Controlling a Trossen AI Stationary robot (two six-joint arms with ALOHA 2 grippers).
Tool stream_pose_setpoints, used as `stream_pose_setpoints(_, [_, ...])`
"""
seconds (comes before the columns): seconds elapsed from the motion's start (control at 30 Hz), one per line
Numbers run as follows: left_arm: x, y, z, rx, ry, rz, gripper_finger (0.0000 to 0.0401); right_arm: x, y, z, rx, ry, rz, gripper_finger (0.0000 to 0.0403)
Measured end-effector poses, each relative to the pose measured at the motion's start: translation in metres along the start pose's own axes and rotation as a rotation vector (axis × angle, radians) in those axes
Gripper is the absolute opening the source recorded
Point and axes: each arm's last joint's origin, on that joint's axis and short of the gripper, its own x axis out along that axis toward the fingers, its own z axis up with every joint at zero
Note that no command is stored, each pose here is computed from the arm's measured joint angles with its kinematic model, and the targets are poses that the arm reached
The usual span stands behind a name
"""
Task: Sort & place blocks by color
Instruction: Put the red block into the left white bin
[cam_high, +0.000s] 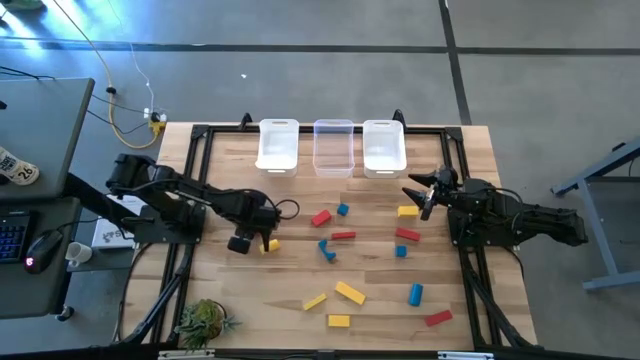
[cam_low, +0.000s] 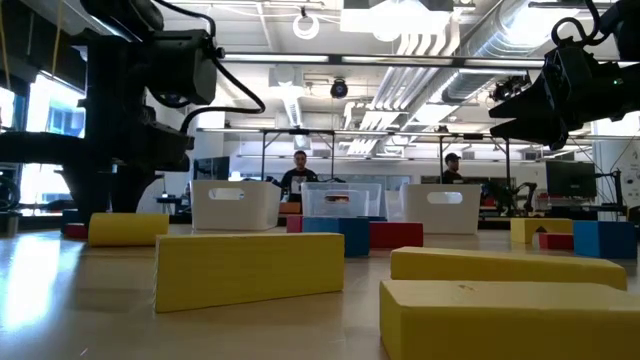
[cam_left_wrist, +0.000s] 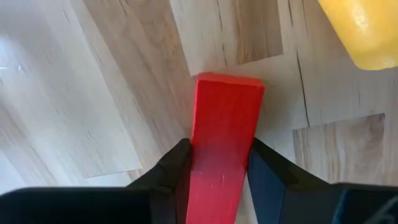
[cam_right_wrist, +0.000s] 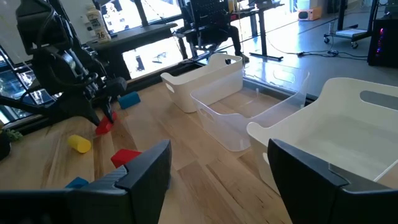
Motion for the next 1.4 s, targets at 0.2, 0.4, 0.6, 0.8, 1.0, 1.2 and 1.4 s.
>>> stream_pose_setpoints(0.2, [-0.007,0.004,0.002,-0.053,-0.011,-0.003,0.0098,0.0,0.0,0.0,0.0,0.0,0.0,0.0255])
stream_pose_setpoints(0.4, [-0.03,0.012,0.008,-0.102,-0.078,0.035,0.0099,0.0,0.0,0.0,0.0,0.0,0.0,0.0255])
stream_pose_setpoints(0.6, [-0.051,0.027,0.01,-0.201,-0.161,0.11,0.01,0.0,0.0,0.0,0.0,0.001,0.0,0.0255])
stream_pose_setpoints(0.8, [-0.072,0.052,0.01,-0.361,-0.243,0.206,0.01,0.0,0.0,0.0,0.0,0.001,0.0,0.0255])
stream_pose_setpoints(1.0, [-0.086,0.087,0.013,-0.583,-0.366,0.3,0.0104,0.0,0.0,0.0,-0.001,0.001,0.0,0.0255])
stream_pose_setpoints(1.2, [-0.09,0.123,0.005,-0.811,-0.49,0.345,0.0102,0.0,0.0,0.0,0.0,0.001,0.0,0.0255])
stream_pose_setpoints(1.4, [-0.092,0.152,-0.008,-1.022,-0.591,0.35,0.0105,0.0,0.0,0.0,0.0,0.001,0.0,0.0255])
